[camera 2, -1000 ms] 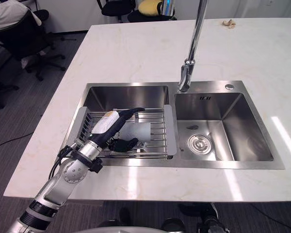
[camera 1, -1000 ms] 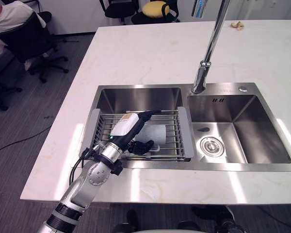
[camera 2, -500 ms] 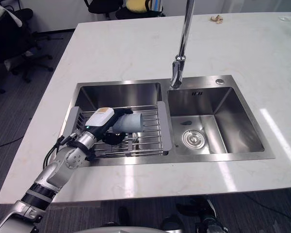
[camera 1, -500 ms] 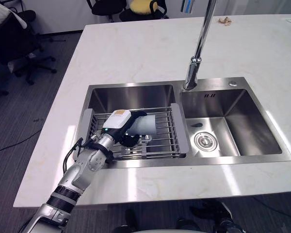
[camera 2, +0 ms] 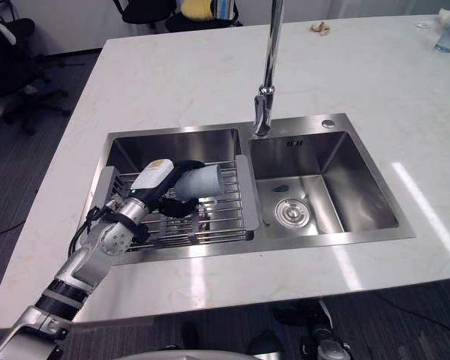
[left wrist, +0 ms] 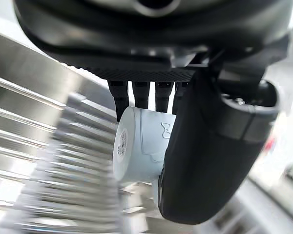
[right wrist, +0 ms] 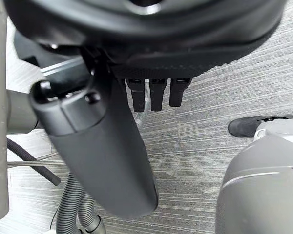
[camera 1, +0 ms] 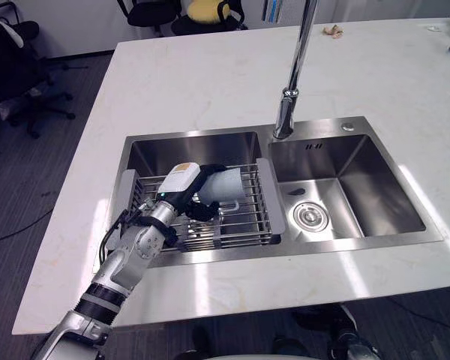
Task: Walk over to the sink, pick up the cup, carry it to the dishwasher, place the cup inside the dishwasher, then close the dishwasher door
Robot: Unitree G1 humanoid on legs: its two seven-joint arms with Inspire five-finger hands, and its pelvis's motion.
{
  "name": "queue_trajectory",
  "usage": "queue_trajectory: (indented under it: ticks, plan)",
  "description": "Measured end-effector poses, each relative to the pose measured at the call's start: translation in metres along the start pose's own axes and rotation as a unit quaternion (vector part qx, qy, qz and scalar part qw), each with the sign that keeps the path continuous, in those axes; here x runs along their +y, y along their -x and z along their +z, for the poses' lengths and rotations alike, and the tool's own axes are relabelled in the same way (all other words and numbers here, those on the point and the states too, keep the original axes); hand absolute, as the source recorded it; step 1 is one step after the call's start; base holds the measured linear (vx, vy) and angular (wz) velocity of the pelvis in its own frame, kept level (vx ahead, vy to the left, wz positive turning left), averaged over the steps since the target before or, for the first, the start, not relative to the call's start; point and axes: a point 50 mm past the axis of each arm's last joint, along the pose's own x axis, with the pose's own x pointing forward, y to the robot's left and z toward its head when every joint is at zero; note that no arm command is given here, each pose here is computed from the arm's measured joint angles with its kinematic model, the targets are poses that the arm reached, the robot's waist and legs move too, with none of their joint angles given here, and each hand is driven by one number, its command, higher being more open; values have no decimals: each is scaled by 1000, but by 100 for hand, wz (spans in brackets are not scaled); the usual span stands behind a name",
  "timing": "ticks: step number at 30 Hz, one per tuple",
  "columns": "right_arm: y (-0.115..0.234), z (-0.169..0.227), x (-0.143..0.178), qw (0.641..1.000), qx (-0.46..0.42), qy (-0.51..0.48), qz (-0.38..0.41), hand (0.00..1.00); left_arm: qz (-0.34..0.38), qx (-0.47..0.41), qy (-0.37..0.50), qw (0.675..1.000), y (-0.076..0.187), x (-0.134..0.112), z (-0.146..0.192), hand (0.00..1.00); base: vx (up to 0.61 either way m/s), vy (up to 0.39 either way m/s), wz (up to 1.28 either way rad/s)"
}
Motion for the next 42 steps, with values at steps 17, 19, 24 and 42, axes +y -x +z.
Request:
queue_trajectory:
  ticks: [17,19,24,42]
  plan:
    - [1,8,3,997,-28,-64,-27,90,158,-47,405,899,41,-4,42,30,-25,10,-26]
    - [0,13,7,997,-36,-70,-25,90,153,-57,411,897,40,-5,46,30,-99,-20,-24]
    - [2,19,11,995,-54,-75,-31,90,161,-69,419,891,39,-3,51,30,-133,11,9]
    - [-2,29,-8,990,-68,-94,-78,90,133,-71,477,866,47,-20,66,30,-183,-30,49]
